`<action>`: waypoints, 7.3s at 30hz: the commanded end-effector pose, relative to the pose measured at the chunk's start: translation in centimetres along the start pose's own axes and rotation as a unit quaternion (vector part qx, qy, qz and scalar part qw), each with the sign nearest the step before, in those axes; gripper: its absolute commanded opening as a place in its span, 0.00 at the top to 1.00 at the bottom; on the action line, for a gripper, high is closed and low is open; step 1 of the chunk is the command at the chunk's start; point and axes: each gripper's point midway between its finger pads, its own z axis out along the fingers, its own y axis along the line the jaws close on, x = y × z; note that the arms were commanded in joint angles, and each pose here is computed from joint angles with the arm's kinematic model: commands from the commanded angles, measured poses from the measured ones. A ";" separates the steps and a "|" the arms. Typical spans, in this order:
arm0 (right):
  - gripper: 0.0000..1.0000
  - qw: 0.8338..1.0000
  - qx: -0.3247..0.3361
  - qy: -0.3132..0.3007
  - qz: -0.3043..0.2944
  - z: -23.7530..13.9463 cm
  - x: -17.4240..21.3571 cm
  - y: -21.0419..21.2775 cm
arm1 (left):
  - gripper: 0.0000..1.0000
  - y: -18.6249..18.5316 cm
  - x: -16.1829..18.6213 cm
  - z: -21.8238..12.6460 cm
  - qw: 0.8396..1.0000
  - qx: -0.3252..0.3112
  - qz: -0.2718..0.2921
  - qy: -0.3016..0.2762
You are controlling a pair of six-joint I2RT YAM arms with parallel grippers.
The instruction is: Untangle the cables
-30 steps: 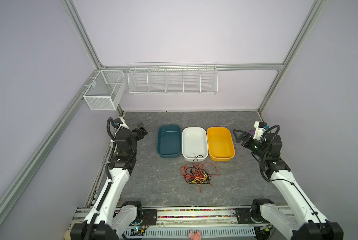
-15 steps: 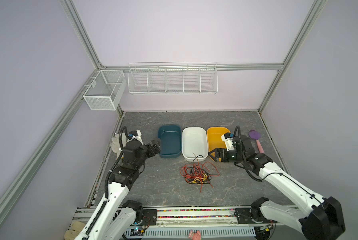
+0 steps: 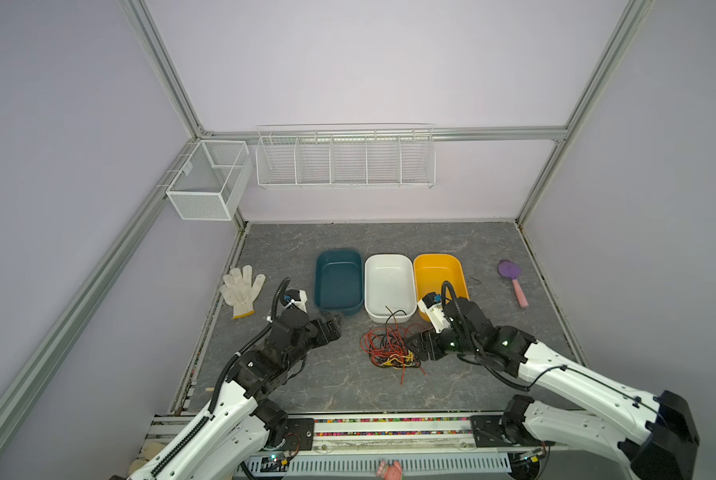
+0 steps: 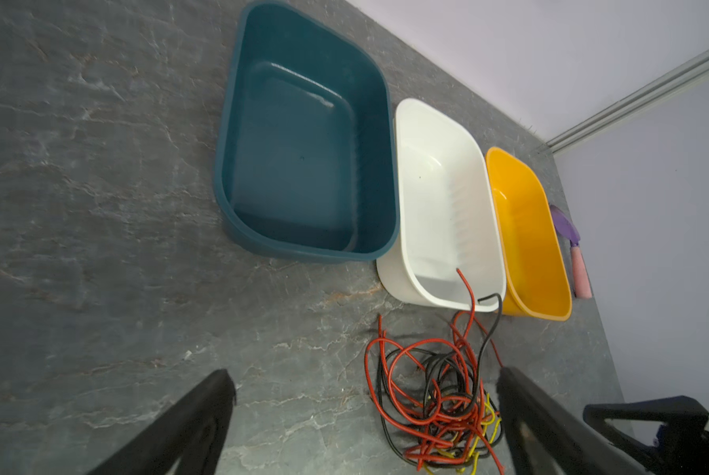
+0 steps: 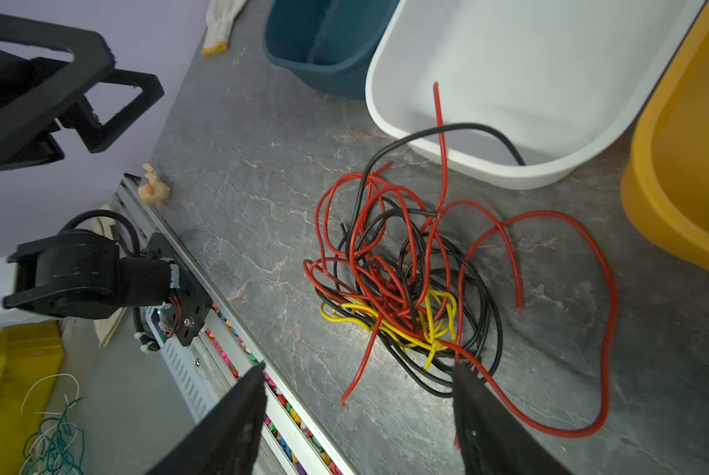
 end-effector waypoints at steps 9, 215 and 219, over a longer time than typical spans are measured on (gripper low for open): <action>0.41 0.998 0.025 0.043 -0.039 3.1 0.5 0.2 | 0.01 -1.4 5.4 2.8 0.997 -0.015 0.009 0.072; 0.93 0.965 -0.100 -0.139 -0.200 -12.7 -7.4 12.4 | 0.97 -8.6 6.2 0.3 0.986 0.158 0.055 0.011; 0.93 0.968 -0.082 -0.132 -0.196 -11.5 -6.9 11.3 | 1.00 -8.6 5.5 -0.8 0.985 0.168 0.046 0.002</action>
